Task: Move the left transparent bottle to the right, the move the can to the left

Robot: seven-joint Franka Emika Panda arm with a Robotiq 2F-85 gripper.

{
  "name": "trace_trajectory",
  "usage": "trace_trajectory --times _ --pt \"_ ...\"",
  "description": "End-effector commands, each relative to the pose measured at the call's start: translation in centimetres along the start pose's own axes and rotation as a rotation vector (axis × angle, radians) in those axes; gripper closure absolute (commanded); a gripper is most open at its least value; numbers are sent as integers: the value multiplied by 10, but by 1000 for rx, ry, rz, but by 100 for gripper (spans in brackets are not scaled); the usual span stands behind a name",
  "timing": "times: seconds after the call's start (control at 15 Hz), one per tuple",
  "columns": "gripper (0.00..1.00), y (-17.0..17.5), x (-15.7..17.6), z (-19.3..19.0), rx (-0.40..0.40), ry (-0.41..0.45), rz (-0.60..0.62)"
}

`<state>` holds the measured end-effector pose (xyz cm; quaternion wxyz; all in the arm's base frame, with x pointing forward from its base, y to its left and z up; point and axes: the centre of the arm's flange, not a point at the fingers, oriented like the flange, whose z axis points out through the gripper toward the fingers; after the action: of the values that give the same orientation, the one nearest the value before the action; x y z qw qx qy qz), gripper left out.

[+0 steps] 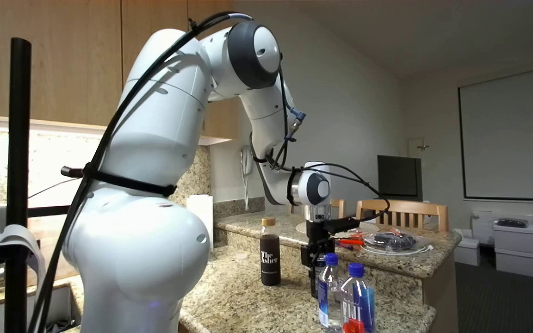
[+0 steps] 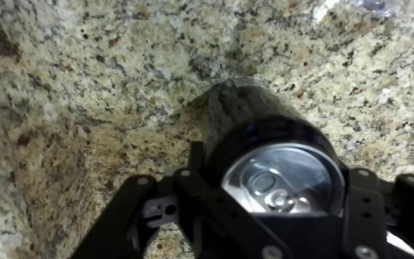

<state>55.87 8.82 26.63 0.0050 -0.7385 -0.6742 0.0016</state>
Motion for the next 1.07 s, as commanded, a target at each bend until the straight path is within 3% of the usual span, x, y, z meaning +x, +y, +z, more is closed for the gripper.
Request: trace_trajectory --times 0.0,1.0 --pt "53 2 -2 -5 6 -12 -7" --pt "53 -33 23 -53 24 -68 30"
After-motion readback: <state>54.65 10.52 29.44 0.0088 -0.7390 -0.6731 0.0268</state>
